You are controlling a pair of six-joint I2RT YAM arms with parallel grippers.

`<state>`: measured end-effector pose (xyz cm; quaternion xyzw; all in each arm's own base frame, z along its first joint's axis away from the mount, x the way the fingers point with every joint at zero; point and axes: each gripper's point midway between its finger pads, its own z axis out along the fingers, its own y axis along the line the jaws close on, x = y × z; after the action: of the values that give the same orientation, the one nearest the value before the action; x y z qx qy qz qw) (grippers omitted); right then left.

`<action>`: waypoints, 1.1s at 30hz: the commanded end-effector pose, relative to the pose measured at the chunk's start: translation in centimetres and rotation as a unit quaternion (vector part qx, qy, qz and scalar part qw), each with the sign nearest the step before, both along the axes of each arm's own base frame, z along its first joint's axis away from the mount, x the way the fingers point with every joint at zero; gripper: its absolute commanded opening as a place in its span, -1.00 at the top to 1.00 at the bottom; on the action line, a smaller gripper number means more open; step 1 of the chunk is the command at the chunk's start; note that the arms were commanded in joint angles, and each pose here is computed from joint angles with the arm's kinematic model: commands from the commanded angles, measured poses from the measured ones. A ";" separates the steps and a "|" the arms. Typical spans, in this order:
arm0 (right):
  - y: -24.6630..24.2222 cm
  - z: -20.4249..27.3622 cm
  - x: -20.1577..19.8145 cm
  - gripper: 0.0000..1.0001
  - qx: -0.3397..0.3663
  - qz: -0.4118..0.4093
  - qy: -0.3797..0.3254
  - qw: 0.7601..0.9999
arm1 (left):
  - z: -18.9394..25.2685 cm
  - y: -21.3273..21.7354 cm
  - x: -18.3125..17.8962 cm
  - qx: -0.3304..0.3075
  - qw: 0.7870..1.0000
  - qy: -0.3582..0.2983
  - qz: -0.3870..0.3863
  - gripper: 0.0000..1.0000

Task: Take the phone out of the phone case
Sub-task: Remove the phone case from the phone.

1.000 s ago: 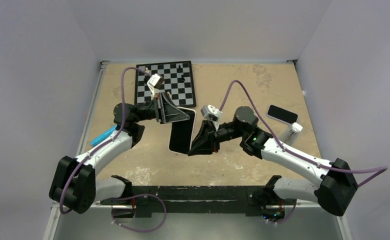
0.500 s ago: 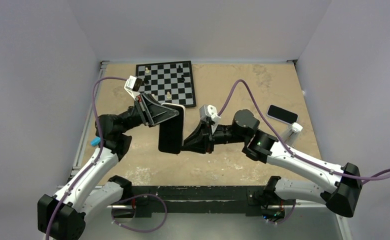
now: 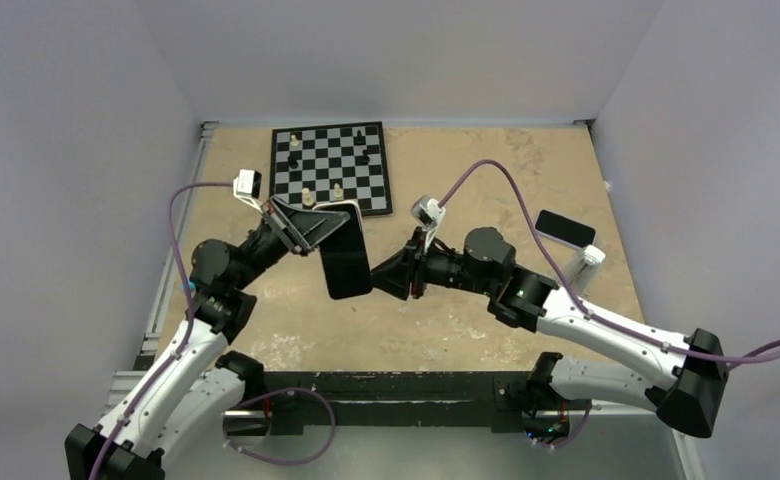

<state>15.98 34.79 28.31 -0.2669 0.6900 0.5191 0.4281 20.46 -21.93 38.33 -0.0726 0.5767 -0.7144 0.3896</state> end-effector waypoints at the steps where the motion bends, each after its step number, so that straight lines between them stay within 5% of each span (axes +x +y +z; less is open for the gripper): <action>1: -1.9 0.2 -1.1 0.25 0.032 -0.011 0.069 0.997 | 0.2 1.5 -0.6 -0.006 0.998 -0.009 0.059 1.00; 7: -3.9 3.8 -4.9 0.06 0.168 0.038 0.120 0.978 | -1.3 4.1 1.0 -0.034 0.988 -0.006 0.150 1.00; 12: -3.6 5.7 -6.1 0.14 0.222 0.085 0.134 0.962 | -1.7 4.5 1.0 -0.048 0.986 -0.010 0.159 1.00; 17: -2.0 5.9 -5.4 0.32 0.231 0.100 0.160 0.954 | -2.1 4.8 0.7 -0.056 0.986 -0.006 0.160 1.00; 33: 0.2 4.2 -3.0 0.31 0.216 0.073 0.189 0.955 | -1.7 4.5 0.6 -0.073 0.987 -0.001 0.144 1.00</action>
<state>12.67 34.86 28.43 -0.1125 0.6546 0.6957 0.2736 22.10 -17.77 33.14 -0.2007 0.5576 -0.6544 0.4696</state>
